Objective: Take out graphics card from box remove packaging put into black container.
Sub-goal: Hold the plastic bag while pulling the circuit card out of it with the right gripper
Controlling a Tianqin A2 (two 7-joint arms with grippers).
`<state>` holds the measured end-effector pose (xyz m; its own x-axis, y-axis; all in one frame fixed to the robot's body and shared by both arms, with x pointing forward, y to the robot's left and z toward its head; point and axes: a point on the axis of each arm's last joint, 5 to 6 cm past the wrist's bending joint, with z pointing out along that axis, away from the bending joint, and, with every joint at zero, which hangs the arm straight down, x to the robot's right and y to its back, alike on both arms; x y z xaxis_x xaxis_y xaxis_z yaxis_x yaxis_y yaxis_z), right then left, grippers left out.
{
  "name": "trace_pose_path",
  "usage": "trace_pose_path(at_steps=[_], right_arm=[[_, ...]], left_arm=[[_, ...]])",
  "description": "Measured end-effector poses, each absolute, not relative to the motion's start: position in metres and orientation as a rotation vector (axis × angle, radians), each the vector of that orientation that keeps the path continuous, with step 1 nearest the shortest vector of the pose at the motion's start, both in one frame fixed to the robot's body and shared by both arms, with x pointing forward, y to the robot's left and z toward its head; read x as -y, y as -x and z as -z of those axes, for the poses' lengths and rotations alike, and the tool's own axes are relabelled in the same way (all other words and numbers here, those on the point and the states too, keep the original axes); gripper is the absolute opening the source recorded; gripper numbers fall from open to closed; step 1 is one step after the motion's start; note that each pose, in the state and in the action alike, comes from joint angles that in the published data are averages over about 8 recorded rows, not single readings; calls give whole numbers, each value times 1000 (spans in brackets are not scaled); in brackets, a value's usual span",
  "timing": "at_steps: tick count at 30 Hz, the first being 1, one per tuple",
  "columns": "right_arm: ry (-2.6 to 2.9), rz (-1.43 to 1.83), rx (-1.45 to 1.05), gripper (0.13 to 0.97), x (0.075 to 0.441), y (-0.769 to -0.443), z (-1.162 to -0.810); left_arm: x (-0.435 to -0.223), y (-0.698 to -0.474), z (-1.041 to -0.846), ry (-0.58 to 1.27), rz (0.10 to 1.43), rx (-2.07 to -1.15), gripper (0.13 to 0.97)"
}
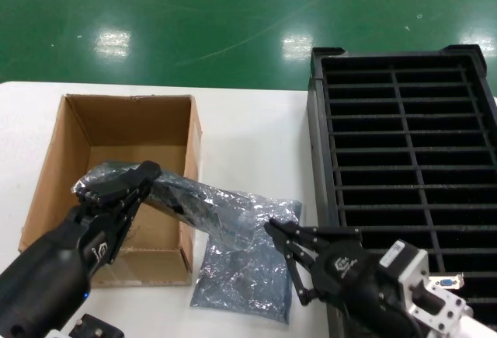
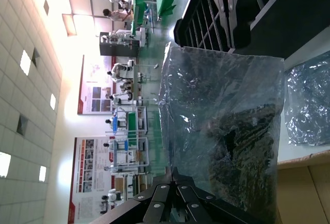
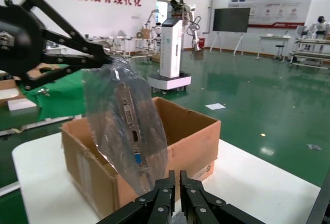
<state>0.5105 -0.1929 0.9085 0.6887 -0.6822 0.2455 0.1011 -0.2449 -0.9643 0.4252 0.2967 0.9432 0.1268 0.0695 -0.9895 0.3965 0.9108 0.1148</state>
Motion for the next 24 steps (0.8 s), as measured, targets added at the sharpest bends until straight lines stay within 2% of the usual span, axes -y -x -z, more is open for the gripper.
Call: trace_pose_path(at_steps=[11,24], right_arm=[[1669,734,-388,139,186,-499,-920],[1693,686,-325,135,170,-532,-927]], left_arm=[[-297,-425,-943,-394,247,-1434,140],[-297,-425,-943,-394,247,-1434,140]])
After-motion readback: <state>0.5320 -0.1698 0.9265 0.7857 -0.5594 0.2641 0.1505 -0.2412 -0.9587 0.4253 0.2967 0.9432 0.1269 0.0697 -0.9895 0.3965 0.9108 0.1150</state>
